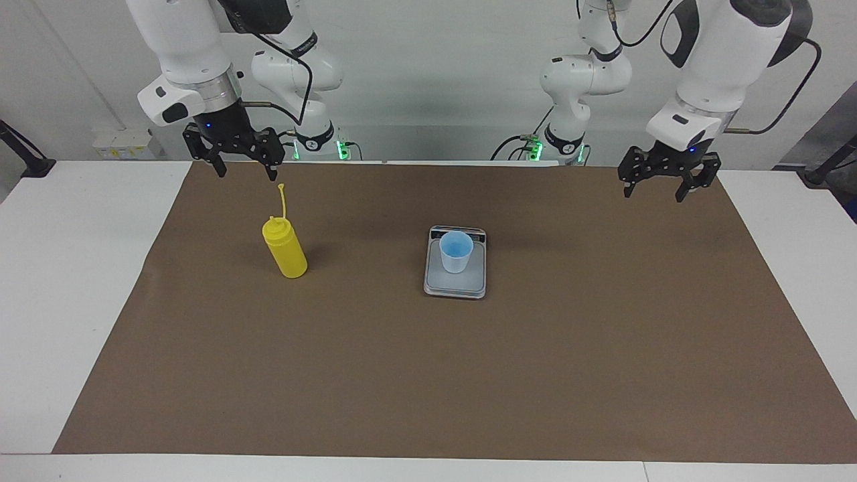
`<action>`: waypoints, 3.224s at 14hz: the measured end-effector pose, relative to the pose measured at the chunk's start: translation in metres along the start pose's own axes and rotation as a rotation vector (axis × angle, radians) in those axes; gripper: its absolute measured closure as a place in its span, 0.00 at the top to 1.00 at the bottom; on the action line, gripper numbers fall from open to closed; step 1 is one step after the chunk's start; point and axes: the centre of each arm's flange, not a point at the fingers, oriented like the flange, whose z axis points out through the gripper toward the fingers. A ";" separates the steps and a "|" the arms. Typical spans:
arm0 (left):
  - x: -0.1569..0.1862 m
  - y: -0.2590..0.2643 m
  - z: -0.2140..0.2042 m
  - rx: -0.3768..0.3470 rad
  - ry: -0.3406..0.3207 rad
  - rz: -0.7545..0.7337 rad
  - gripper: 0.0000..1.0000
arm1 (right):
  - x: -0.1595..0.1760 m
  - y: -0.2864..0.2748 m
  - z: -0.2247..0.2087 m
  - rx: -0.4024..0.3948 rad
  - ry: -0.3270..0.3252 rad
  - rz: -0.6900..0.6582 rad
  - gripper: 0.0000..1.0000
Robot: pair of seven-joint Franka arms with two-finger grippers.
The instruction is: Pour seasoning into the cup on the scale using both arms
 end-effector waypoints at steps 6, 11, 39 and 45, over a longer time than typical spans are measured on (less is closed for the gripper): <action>-0.005 -0.010 -0.002 -0.014 -0.030 0.057 1.00 | 0.000 0.000 0.000 0.000 0.000 0.000 1.00; -0.008 -0.030 0.000 -0.016 -0.038 0.020 1.00 | 0.000 0.000 0.000 0.000 0.000 0.000 1.00; 0.012 -0.022 0.006 -0.028 -0.043 -0.016 1.00 | 0.000 0.000 0.000 0.000 0.000 0.000 1.00; 0.010 -0.029 0.006 -0.028 -0.044 -0.028 1.00 | 0.000 0.000 0.000 0.000 0.000 0.000 1.00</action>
